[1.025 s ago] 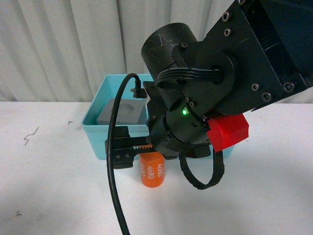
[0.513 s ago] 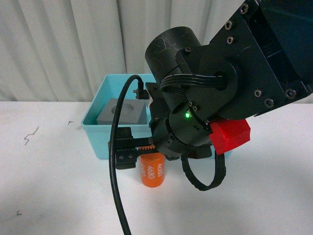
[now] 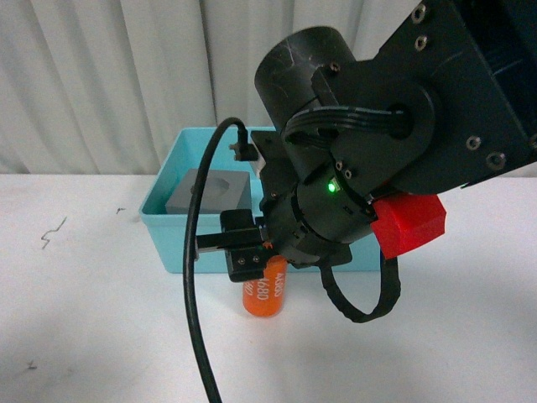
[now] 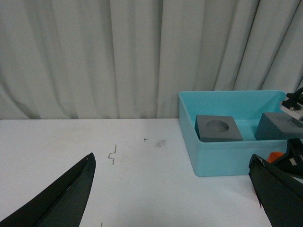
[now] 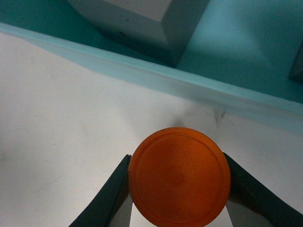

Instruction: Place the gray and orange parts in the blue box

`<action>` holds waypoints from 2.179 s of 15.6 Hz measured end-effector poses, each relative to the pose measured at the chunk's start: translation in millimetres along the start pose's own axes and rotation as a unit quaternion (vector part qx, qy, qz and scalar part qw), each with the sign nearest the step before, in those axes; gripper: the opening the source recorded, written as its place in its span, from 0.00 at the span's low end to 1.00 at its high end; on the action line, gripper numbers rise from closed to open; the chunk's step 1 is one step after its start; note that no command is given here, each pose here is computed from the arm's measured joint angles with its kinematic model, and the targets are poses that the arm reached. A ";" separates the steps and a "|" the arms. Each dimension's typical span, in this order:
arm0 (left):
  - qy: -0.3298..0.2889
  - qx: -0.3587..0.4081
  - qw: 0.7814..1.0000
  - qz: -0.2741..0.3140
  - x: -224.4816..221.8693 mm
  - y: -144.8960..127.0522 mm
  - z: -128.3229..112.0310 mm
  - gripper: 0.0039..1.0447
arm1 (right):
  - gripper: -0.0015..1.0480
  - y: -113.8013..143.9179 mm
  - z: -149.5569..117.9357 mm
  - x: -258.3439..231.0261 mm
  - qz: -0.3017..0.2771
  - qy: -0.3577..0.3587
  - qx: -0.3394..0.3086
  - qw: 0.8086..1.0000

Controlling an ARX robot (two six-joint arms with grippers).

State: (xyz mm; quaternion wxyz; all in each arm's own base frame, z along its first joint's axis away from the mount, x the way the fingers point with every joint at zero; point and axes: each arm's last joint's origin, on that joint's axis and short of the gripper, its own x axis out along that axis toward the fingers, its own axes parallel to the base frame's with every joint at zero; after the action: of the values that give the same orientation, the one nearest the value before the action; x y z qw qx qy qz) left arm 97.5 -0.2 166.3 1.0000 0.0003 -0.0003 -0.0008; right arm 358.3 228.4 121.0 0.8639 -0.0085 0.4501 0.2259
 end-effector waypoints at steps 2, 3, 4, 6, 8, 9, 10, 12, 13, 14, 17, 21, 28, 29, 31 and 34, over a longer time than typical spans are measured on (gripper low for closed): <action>0.000 0.000 1.000 0.000 0.0 0.0 0.0 0.94 | 0.45 14.0 6.6 -19.8 0.023 -0.021 -0.024 0.999; 0.000 0.000 1.000 0.000 0.0 0.0 0.0 0.94 | 0.45 19.2 12.7 -31.1 0.040 -0.038 -0.036 0.998; 0.000 0.000 1.000 0.000 0.0 0.0 0.0 0.94 | 0.45 26.5 19.0 -46.1 0.057 -0.052 -0.049 0.996; 0.000 0.000 1.000 0.000 0.0 0.0 0.0 0.94 | 0.45 30.2 34.0 -69.6 0.076 -0.087 -0.062 0.991; 0.000 0.000 1.000 0.000 0.0 0.0 0.0 0.94 | 0.45 17.2 54.5 -85.2 0.071 -0.128 -0.058 0.988; 0.000 0.000 1.000 0.000 0.0 0.0 0.0 0.94 | 0.45 6.5 62.7 -89.1 0.063 -0.141 -0.050 0.987; 0.000 0.000 1.000 0.000 0.0 0.0 0.0 0.94 | 0.45 -10.8 72.5 -93.7 0.049 -0.153 -0.034 0.986; 0.000 0.000 1.000 0.000 0.0 0.0 0.0 0.94 | 0.45 -36.7 84.5 -94.7 0.026 -0.164 -0.013 0.986; 0.000 0.000 1.000 0.000 0.0 0.0 0.0 0.94 | 0.45 -46.0 86.1 -91.9 0.019 -0.161 -0.005 0.987; 0.000 0.000 1.000 0.000 0.0 0.0 -0.1 0.94 | 0.45 -51.1 85.7 -85.5 0.019 -0.155 -0.001 0.988; 0.000 0.000 1.000 0.000 0.0 0.0 0.0 0.94 | 0.45 -53.3 85.3 -67.8 0.026 -0.140 0.001 0.990; 0.000 0.000 1.000 0.000 0.0 0.0 0.0 0.94 | 0.45 -61.7 89.3 -45.5 0.023 -0.130 0.006 0.991; 0.000 0.000 1.000 0.000 0.0 0.0 -0.1 0.94 | 0.45 -69.7 87.2 -10.3 0.013 -0.099 0.013 0.995; 0.000 0.000 1.000 0.000 0.0 0.0 0.0 0.94 | 0.45 -70.6 86.1 -4.8 0.012 -0.096 0.014 0.995; 0.000 0.000 1.000 0.000 0.0 0.0 0.0 0.94 | 0.45 -72.2 89.4 6.6 0.013 -0.077 0.015 0.997; 0.000 0.000 1.000 0.000 0.0 0.0 0.0 0.94 | 0.45 -73.5 99.9 19.4 0.013 -0.073 0.013 0.997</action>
State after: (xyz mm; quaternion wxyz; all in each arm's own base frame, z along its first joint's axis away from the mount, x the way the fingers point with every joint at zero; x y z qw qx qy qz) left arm 97.5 -0.2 166.3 1.0000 0.0003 -0.0003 -0.0006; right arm 474.4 191.6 151.4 0.8915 0.0254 0.3888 0.2310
